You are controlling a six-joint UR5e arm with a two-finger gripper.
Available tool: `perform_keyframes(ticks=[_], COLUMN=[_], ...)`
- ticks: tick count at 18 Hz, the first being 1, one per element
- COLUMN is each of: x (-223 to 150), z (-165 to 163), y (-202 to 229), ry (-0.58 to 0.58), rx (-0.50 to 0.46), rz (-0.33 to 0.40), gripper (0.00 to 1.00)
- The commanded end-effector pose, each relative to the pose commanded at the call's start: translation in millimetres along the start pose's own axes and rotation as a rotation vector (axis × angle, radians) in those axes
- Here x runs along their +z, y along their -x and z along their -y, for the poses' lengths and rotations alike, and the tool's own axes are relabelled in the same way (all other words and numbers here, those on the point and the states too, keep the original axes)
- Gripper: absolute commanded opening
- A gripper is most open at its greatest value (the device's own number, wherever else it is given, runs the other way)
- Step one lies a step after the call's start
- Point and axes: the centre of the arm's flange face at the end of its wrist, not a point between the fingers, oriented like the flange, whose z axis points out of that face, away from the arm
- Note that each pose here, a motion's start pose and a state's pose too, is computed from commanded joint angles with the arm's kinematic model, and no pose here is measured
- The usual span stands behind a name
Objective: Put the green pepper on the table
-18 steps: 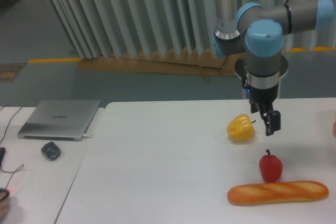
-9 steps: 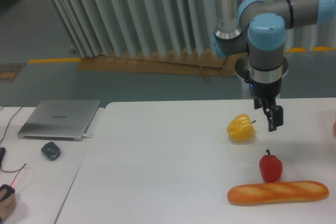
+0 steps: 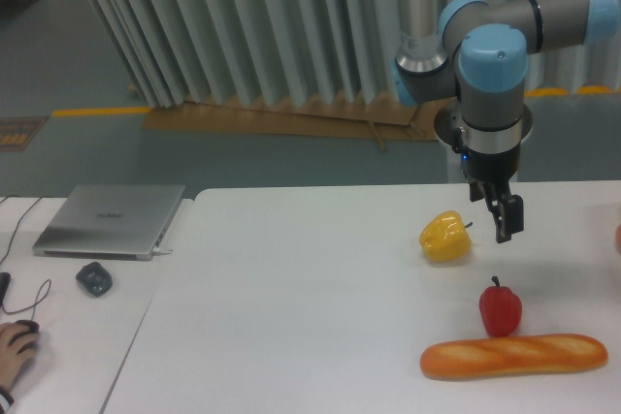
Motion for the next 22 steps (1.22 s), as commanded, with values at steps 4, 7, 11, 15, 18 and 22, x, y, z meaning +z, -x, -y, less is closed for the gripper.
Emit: perform_keyframes(ticks=[4,7,11,15,18,22], x=[0.0,-1.2,-6.7,-16.1,-18.8,-24.5], z=[-0.8,-9.8,-43.4,-89.2,-122.4,-149.5], y=[0.3,4.0,14.1,31.8,41.9,51.5], ry=[0.0,-0.001,0.025,0.036,0.041,0.05], rx=[-0.002,-0.017,0.05,0.085,0.083,0.061], rz=[0.0,0.005,0.018,0.087,0.11,0.154], gripper=[1.0,1.0,1.0,1.0,1.0,1.0])
